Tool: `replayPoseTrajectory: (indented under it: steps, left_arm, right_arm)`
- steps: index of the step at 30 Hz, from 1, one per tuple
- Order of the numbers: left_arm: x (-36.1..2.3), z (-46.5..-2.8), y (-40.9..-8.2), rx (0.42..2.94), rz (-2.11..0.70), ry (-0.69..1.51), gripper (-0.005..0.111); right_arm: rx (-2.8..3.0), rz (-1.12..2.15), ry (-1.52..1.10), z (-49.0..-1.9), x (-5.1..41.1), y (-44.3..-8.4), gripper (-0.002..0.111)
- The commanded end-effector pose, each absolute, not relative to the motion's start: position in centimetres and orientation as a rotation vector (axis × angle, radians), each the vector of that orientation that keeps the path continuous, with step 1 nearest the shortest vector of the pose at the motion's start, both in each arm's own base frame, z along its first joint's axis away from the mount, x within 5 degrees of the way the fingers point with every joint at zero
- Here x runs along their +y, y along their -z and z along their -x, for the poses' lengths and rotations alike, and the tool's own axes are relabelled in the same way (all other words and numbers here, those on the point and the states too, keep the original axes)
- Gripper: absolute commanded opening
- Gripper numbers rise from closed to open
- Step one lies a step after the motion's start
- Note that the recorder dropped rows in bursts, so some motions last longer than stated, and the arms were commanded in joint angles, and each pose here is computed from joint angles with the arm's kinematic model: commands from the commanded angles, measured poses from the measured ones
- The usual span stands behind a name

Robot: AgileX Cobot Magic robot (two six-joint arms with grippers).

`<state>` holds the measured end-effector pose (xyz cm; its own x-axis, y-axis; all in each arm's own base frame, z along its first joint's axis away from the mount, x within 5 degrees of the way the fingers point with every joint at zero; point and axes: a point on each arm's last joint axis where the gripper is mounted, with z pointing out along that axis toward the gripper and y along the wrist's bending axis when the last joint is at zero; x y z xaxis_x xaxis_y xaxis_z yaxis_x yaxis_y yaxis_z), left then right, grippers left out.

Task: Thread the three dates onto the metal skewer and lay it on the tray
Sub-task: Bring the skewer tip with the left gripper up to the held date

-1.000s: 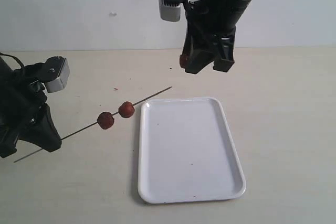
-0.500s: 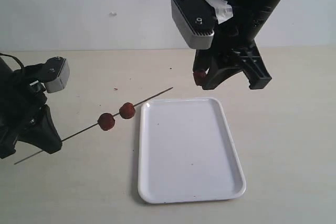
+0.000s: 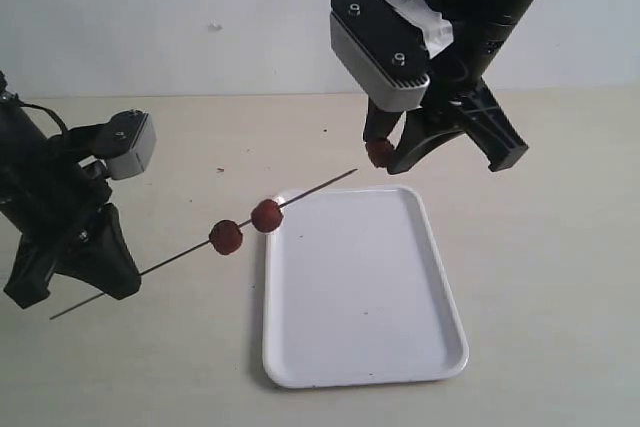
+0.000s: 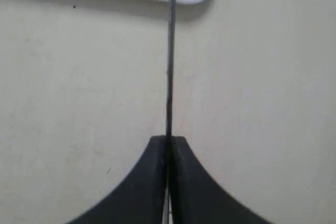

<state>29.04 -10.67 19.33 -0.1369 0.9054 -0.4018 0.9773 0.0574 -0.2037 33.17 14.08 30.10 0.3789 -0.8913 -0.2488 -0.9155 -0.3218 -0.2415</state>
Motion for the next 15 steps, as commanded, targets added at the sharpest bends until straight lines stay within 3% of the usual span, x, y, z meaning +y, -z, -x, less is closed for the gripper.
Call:
replayPoseTrajectory:
  steps: [1, 15]
  left_arm:
    - [-11.1, -28.9, -19.4, 2.142, -1.947, 0.655, 0.0]
    - [-11.4, -28.9, -19.6, 2.166, -1.886, 0.703, 0.0]
  right_arm:
    - [1.544, 2.33, -0.099, -33.1, 14.1, -30.0, 0.037]
    - [1.559, 2.354, -0.081, -32.6, 15.1, -29.8, 0.037]
